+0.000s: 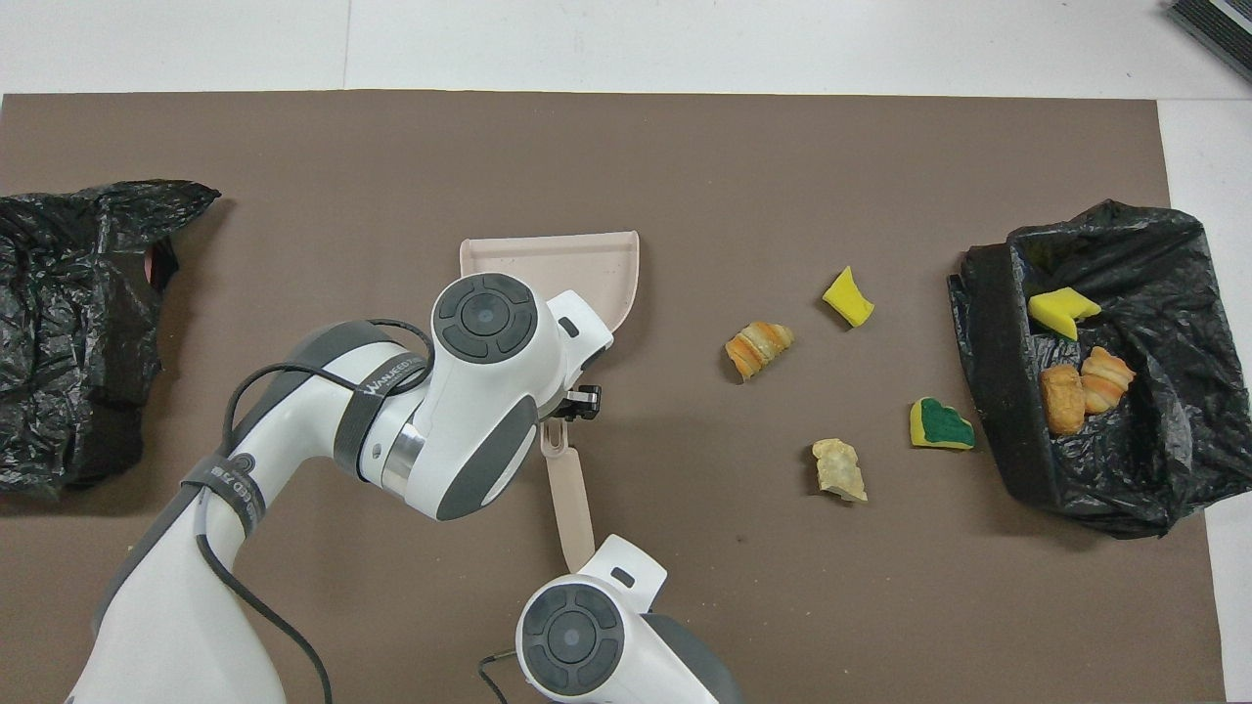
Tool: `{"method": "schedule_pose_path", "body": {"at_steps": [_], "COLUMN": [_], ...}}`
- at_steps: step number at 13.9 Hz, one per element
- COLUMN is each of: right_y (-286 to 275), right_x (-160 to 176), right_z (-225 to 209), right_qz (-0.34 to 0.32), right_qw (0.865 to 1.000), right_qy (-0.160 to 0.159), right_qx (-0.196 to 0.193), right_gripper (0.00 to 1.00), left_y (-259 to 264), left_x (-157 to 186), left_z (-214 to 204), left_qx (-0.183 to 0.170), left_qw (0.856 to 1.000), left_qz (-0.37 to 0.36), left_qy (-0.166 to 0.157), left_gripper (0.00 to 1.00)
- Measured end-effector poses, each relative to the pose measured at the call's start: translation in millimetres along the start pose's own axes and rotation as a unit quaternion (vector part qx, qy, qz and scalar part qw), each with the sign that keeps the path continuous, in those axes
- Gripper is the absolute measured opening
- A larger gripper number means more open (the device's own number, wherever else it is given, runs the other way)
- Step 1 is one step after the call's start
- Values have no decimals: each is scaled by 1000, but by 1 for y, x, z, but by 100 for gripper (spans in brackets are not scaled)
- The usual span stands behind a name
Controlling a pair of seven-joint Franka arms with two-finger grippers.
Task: Sweep and dump trash in bin
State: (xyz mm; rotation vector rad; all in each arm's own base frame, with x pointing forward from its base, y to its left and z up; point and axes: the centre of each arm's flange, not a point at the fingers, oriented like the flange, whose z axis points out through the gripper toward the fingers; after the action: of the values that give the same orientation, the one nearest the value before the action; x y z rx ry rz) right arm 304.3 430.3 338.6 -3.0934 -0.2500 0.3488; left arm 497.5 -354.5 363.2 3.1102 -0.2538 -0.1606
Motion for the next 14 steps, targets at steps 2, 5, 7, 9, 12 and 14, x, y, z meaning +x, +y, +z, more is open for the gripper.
{"method": "schedule_pose_path", "body": {"at_steps": [2, 5, 7, 9, 12, 14], "right_y": [3, 36, 66, 95, 136, 166], "right_x": [4, 9, 5, 5, 15, 19], "right_z": [-5, -42, -70, -85, -79, -63], "right_qz": [4, 34, 61, 112, 174, 199], "right_qw": [1000, 999, 998, 993, 982, 975], "right_qy": [5, 1, -12, -30, -42, -39], "right_qx": [5, -1, -14, -26, -57, -94], "right_gripper": [26, 26, 26, 26, 26, 26], "left_y": [2, 2, 1, -1, -14, -36], "left_x": [-3, -5, -5, -4, 4, 13], "left_z": [1, 1, 1, 0, -5, -12], "left_qx": [0, 1, 1, 0, 0, -1], "left_qw": [1000, 1000, 1000, 1000, 1000, 1000], "left_qz": [-2, -13, -15, -17, -8, 16], "left_qy": [-1, -1, -1, -1, 4, 7], "left_gripper": [58, 32, 32, 32, 32, 32]}}
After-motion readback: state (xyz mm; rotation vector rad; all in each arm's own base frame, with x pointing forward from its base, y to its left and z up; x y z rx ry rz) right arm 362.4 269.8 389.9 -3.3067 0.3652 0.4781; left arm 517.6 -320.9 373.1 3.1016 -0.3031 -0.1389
